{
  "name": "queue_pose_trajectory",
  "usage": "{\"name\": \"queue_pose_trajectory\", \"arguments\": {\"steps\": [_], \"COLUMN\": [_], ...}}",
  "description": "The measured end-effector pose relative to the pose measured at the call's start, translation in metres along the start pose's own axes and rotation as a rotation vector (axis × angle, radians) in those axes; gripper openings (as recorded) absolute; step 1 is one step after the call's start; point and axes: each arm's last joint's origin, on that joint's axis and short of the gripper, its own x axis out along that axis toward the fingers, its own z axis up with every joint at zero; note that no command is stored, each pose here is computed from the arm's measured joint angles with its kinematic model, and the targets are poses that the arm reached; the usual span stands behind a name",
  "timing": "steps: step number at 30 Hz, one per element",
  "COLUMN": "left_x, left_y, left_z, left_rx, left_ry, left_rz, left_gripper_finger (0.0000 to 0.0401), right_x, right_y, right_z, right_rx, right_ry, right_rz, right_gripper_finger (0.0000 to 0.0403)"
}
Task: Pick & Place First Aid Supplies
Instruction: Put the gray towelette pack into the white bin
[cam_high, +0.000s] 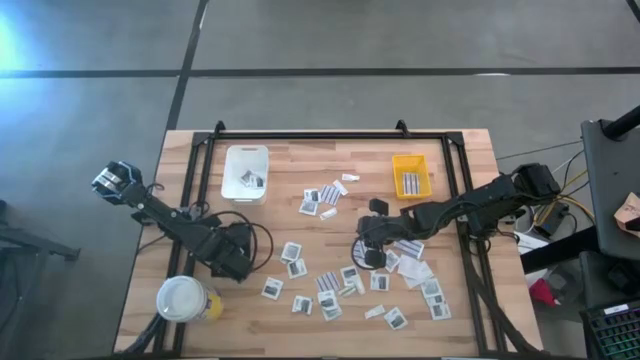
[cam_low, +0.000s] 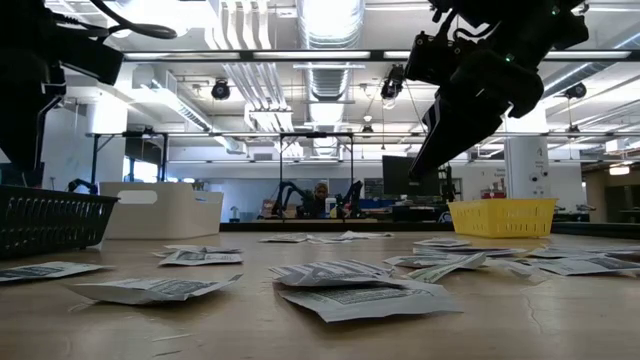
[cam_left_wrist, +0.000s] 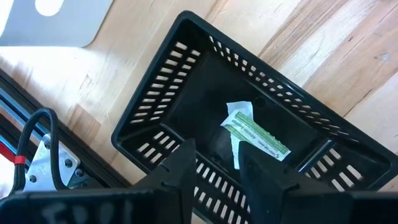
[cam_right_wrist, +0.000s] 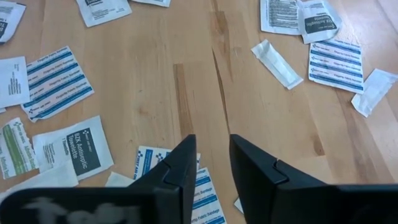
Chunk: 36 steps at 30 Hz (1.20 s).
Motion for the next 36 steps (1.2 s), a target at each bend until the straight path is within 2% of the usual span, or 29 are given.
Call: {"name": "queue_pose_trajectory", "arguments": {"steps": [11, 23, 27, 36], "left_x": [-0.012, -0.050, -0.053, -0.048], "left_y": [-0.001, -0.012, -0.019, -0.036], "left_z": [0.005, 0.027, 0.035, 0.054], "left_rx": [0.043, 0.144, 0.189, 0.250], "left_ry": [-0.031, -0.414, -0.523, -0.656], "left_rz": [-0.042, -0.059, -0.088, -0.182], "left_gripper_finger": [0.0115, 0.0114, 0.0115, 0.0115], "right_x": [-0.001, -0.005, -0.006, -0.006], "right_y": [-0.001, -0.002, -0.003, -0.003], "right_z": [-0.002, -0.005, -0.007, -0.007], "right_rx": [-0.008, -0.007, -0.006, 0.001], "right_ry": [0.023, 0.092, 0.108, 0.106], "right_rz": [-0.003, -0.015, -0.019, -0.019], "right_gripper_finger": [0.0096, 0.0066, 0.0060, 0.0052]}}
